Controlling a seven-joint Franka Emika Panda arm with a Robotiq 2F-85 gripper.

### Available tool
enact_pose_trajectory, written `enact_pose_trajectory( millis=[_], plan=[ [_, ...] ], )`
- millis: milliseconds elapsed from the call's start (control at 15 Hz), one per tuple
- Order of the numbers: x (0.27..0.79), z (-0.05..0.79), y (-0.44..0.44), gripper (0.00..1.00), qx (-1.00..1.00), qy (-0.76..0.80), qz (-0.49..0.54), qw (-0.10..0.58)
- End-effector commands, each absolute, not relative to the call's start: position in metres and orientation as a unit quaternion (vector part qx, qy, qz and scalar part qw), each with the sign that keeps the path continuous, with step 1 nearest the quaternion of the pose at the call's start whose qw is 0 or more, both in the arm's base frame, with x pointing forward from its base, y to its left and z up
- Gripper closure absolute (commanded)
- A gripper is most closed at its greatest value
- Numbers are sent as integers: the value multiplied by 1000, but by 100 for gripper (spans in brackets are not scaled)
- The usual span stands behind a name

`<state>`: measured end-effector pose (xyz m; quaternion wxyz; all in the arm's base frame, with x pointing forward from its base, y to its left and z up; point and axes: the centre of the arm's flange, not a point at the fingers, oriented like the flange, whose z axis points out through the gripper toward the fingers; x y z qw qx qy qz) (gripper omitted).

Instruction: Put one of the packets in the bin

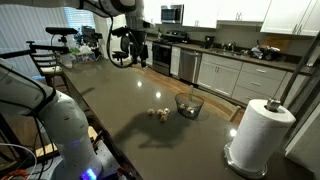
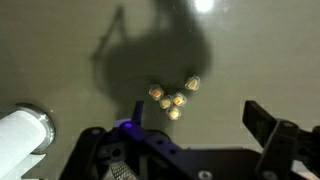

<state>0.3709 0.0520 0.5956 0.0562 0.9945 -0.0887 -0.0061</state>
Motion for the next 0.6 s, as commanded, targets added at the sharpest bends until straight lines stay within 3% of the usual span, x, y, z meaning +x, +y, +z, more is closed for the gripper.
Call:
enact_pose_trajectory(
  millis=[0, 533],
  plan=[
    [393, 593, 27, 0, 996, -73, 3, 59],
    [429, 561, -11, 0, 997, -65, -2, 43]
  ],
)
